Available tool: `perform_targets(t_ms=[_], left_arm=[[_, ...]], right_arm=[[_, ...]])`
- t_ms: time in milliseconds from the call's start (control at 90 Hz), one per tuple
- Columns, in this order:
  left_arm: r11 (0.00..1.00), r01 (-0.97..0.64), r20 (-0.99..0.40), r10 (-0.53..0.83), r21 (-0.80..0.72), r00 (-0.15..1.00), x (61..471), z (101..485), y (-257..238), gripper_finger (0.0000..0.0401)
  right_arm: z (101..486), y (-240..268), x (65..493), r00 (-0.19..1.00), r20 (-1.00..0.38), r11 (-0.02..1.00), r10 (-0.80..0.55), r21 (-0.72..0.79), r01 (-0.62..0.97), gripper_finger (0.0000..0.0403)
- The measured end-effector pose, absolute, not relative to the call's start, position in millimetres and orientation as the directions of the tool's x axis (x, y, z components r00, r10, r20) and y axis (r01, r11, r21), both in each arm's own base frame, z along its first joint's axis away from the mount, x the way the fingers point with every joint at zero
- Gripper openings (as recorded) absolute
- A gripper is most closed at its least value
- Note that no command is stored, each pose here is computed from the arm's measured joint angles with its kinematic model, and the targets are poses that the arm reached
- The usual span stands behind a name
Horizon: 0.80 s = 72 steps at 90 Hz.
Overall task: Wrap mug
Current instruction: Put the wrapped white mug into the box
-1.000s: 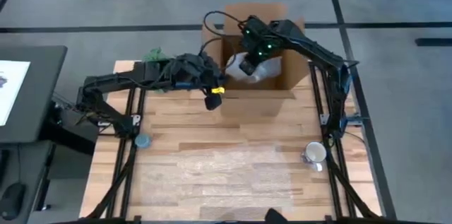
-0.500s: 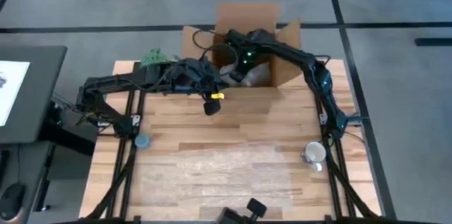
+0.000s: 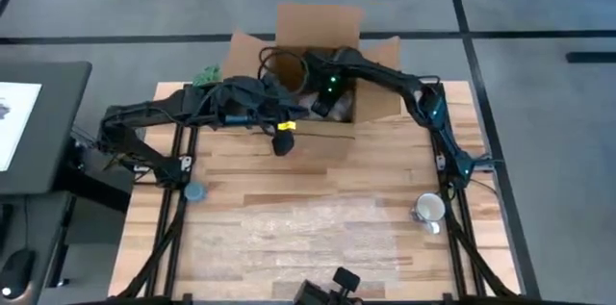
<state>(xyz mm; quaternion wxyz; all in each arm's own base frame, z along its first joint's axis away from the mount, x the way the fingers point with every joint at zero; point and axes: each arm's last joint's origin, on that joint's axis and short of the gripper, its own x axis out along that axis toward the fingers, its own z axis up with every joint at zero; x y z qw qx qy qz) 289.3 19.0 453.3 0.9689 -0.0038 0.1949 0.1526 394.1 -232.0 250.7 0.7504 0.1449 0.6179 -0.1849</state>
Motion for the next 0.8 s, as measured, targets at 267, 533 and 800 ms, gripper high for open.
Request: perform_targets(t_ms=[267, 533, 800], left_arm=[[0.944, -0.330, -0.358, 0.311, 0.010, 0.880, 267.2, 465.0, 10.3, 0.0000], [0.938, -0.345, -0.296, 0.326, -0.015, 0.898, 245.6, 478.1, -17.0, 0.0000], [0.935, -0.355, -0.331, 0.332, -0.012, 0.884, 235.8, 474.4, -38.1, 0.0000]], right_arm=[[246.8, -231.2, 391.7, 0.105, -0.988, 0.902, -0.115, -0.060, 0.428, 0.0040], [236.9, -231.9, 390.8, 0.054, -0.994, 0.906, -0.092, -0.061, 0.419, 0.0056], [237.2, -241.9, 382.0, 0.033, -0.996, 0.892, -0.081, -0.058, 0.448, 0.0149]])
